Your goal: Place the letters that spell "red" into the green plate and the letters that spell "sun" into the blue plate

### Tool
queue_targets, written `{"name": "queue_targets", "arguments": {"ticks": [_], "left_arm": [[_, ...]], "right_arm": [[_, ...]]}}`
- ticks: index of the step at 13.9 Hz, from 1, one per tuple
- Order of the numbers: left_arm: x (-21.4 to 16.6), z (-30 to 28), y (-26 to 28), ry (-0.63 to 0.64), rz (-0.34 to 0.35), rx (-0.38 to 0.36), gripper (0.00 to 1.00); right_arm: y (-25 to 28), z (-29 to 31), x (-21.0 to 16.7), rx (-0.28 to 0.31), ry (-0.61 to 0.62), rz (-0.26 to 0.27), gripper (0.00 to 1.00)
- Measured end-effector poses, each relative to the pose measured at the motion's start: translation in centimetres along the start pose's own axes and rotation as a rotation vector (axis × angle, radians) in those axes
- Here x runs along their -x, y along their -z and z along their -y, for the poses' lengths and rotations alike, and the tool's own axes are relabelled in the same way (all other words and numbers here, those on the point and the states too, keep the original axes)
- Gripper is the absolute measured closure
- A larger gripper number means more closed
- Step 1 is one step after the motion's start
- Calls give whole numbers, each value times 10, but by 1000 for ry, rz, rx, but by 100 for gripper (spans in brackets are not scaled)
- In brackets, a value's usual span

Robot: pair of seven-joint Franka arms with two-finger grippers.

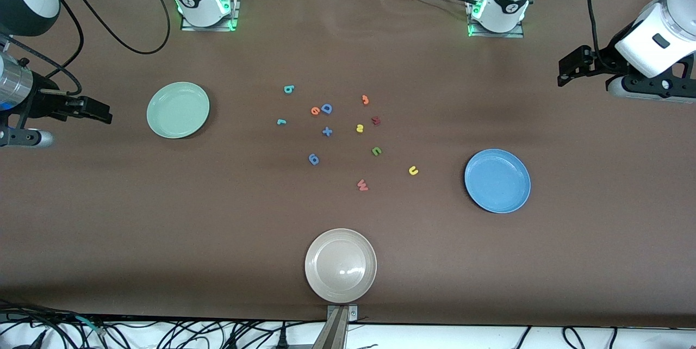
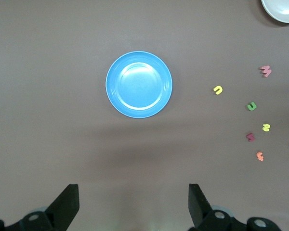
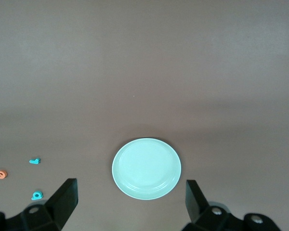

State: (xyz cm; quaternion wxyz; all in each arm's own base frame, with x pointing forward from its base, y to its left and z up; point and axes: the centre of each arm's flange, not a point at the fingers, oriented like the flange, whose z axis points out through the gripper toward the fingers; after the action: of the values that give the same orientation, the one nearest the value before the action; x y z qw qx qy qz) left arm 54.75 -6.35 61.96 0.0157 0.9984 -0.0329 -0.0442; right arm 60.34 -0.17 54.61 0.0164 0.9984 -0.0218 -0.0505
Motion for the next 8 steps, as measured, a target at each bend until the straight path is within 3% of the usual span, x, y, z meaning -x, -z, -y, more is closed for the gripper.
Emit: {"name": "queue_targets", "arguments": {"ticks": [8], "left_arm": [[0, 0, 0, 0, 0, 0, 0]], "right_arm": [[-4, 0, -1, 1, -1, 10, 0]]}}
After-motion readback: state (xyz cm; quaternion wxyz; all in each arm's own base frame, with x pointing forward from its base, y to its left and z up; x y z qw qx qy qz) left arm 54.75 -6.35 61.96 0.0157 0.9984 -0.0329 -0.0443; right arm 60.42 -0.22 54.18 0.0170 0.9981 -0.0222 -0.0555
